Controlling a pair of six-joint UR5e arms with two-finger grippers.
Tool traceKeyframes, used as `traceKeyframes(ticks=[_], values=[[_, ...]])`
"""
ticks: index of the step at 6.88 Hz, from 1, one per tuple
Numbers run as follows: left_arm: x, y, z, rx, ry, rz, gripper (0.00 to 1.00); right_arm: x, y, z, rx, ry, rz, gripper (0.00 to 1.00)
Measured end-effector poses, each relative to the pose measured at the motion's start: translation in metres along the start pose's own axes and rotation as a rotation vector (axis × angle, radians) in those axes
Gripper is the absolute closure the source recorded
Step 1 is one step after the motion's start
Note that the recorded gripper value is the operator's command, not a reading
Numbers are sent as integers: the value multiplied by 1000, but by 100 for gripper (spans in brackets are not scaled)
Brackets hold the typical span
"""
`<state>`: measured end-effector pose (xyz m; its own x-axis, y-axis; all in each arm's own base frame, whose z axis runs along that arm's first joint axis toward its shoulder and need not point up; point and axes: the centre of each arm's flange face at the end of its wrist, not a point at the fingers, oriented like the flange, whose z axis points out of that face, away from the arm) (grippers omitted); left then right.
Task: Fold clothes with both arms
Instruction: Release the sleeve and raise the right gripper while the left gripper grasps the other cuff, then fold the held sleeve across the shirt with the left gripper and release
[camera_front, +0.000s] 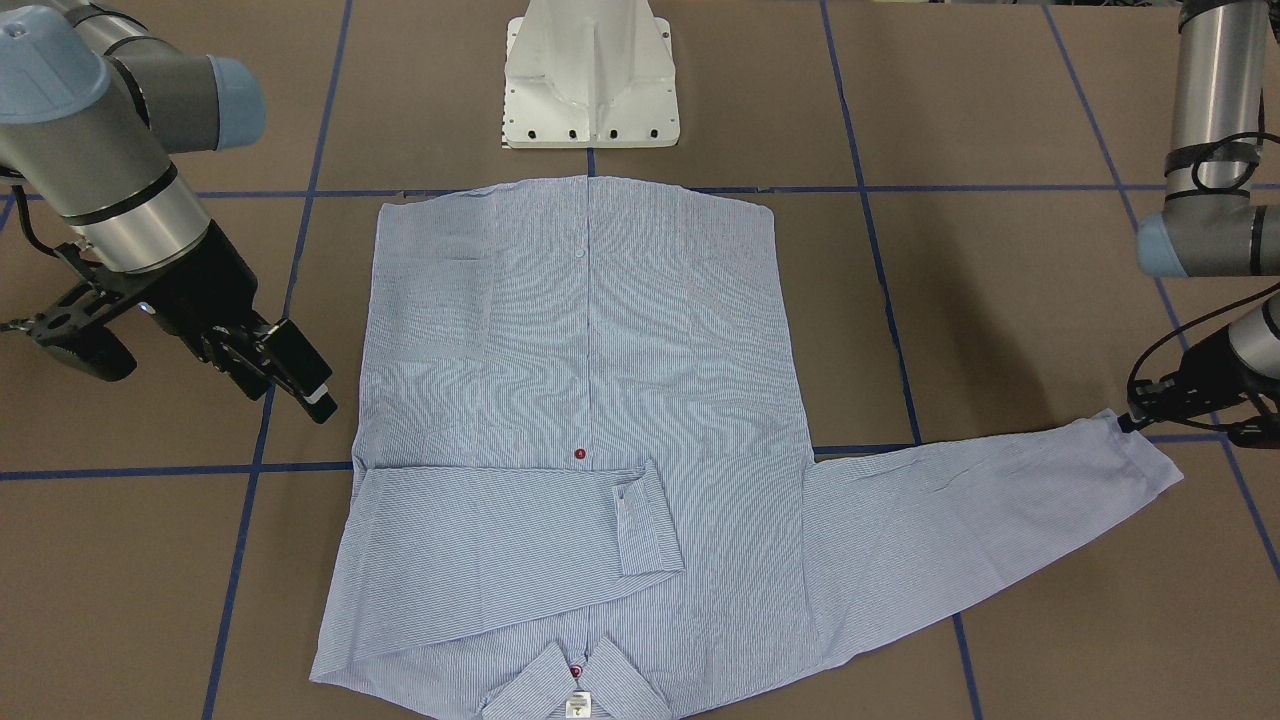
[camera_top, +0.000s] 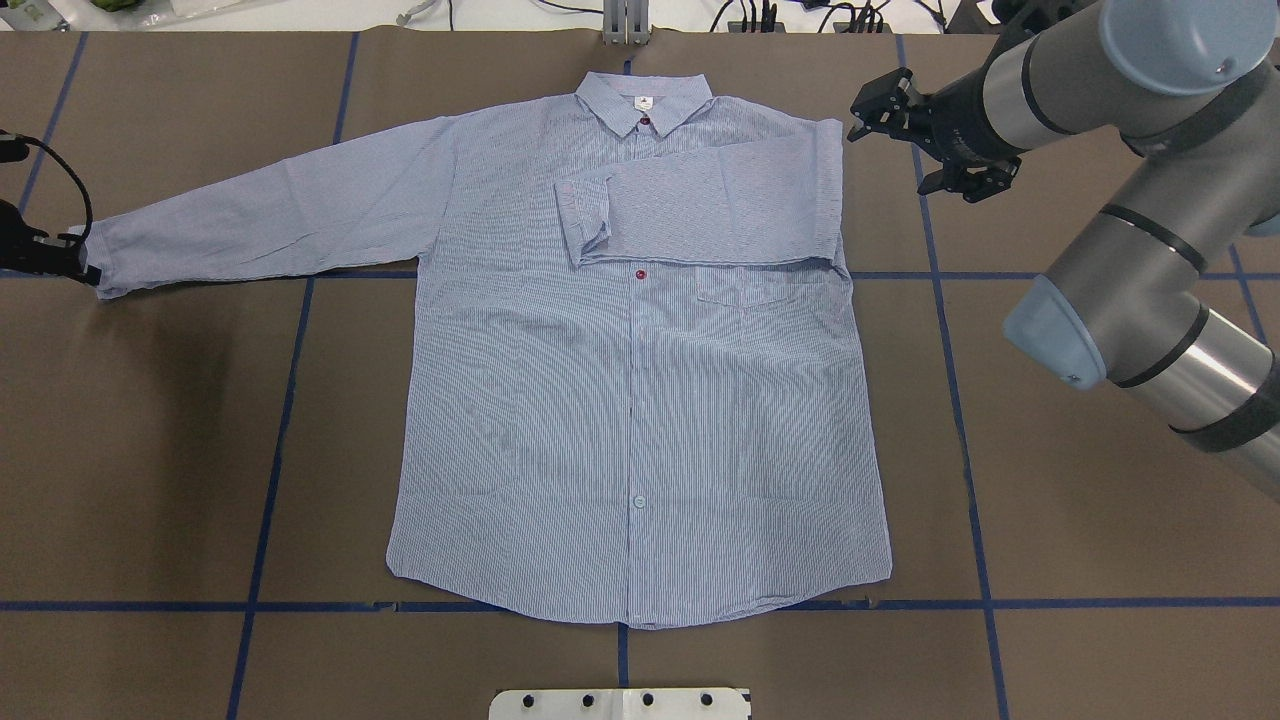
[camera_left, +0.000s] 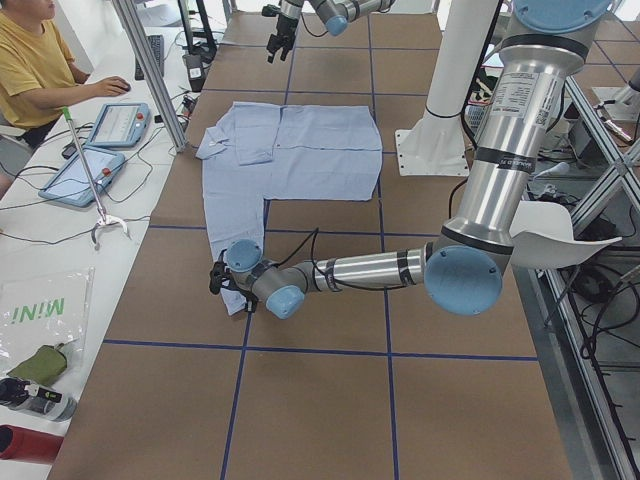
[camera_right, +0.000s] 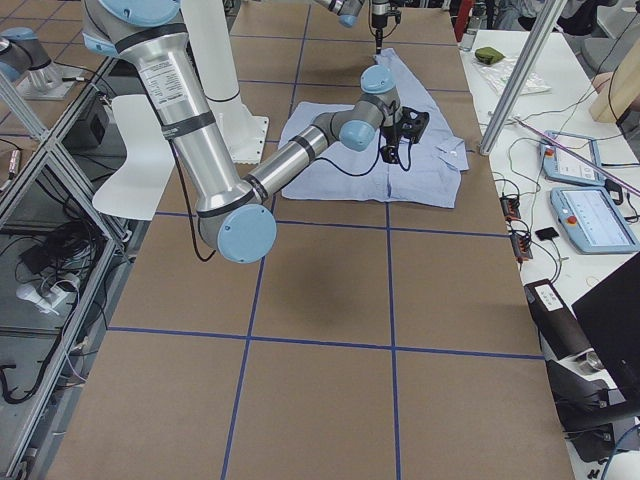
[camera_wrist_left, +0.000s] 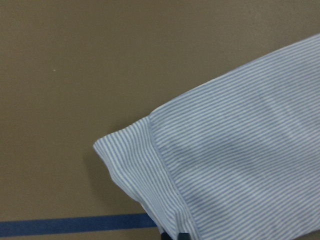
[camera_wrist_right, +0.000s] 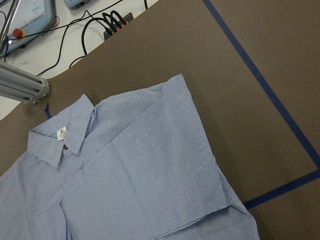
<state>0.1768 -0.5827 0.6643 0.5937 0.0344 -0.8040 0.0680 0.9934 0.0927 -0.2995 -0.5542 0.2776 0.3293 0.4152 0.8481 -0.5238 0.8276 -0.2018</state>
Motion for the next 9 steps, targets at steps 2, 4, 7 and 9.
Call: traceKeyframes(ticks=[2,4,7,9], values=[[29,-12,-16,31,24,-5,100,2,-1,-3,2,-2,1,0],[102,-47,-50,87,86,-109,100,16,-7,-8,5,7,-40,0],[310,-64,-76,48,217,-277,100,45,-35,-28,30,27,-27,0],[473,-40,-63,12,298,-376,100,64,-46,-31,29,47,-3,0]])
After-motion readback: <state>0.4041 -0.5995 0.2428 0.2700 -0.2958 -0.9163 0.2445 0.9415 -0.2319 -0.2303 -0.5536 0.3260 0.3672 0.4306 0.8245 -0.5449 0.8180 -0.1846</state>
